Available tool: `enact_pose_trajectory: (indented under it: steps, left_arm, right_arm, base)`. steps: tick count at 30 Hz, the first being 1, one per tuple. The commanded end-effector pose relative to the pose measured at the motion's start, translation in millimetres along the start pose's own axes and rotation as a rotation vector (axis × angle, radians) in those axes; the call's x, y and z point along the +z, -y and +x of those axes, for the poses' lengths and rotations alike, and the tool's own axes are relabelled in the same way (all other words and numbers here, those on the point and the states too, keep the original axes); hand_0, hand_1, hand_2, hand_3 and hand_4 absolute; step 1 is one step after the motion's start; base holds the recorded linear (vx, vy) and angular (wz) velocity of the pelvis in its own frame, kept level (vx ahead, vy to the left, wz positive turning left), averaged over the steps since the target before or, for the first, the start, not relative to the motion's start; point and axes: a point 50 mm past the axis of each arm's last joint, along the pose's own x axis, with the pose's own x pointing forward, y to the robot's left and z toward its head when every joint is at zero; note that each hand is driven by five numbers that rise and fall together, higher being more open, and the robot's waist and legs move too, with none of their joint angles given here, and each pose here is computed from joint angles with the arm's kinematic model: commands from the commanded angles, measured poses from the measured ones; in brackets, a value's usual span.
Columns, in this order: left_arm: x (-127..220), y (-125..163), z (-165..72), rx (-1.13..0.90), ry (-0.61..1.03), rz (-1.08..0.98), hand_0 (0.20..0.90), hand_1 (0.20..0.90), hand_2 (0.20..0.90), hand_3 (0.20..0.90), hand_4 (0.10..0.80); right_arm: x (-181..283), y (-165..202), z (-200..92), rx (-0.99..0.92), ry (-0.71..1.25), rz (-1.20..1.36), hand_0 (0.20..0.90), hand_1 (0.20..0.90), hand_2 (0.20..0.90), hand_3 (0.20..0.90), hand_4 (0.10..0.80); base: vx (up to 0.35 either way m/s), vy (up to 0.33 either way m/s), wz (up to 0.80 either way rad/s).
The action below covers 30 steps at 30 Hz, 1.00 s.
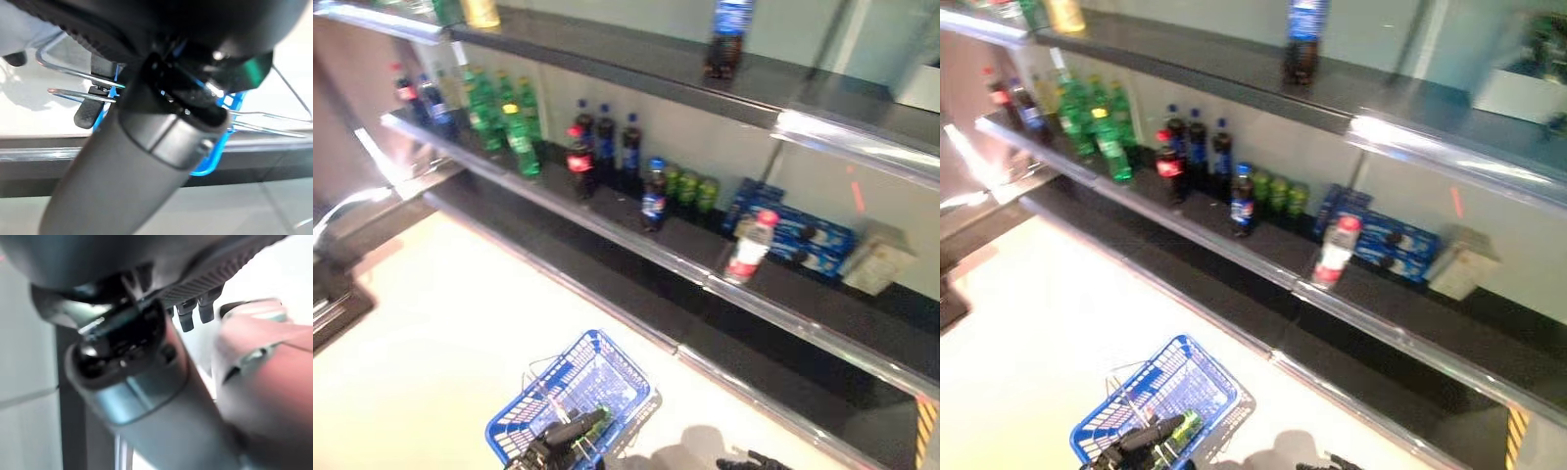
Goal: Pick up the drink and place into the basket.
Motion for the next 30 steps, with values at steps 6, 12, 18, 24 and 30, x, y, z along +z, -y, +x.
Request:
enact_pose_trajectory:
  steps: [6, 12, 18, 24, 30]
  left_arm:
    - [23, 19, 7, -0.138, 0.043, 0.089, 0.3, 0.3, 0.3, 0.2, 0.1]
    - [13, 15, 4, -0.134, 0.026, 0.079, 0.3, 0.3, 0.3, 0.2, 0.1]
    - [5, 16, 3, -0.162, 0.027, 0.062, 0.3, 0.3, 0.3, 0.2, 0.1]
    - [10, 26, 8, -0.184, 0.03, 0.069, 0.3, 0.3, 0.3, 0.2, 0.1]
    - [8, 26, 8, -0.188, 0.028, 0.062, 0.3, 0.3, 0.3, 0.2, 0.1]
  right_arm:
    - [-7, 10, -3, -0.031, 0.014, 0.074, 0.9, 0.9, 0.9, 0.9, 0.8]
    - [-9, 11, -4, -0.028, -0.015, 0.055, 0.9, 0.9, 0.9, 0.9, 0.8]
    - [-4, 13, -3, -0.033, -0.01, 0.026, 0.9, 0.9, 0.9, 0.9, 0.8]
    - [-7, 17, -5, -0.041, 0.002, 0.041, 0.9, 0.9, 0.9, 0.9, 0.8]
    - [-8, 23, -7, -0.056, 0.004, 0.047, 0.9, 0.9, 0.9, 0.9, 0.8]
  base:
    - [0.161, -0.146, 1.43]
    - [0.139, -0.124, 1.47]
    - [0.076, -0.096, 0.28]
    - [0.035, -0.001, 0.59]
    - [0.095, 0.08, 0.59]
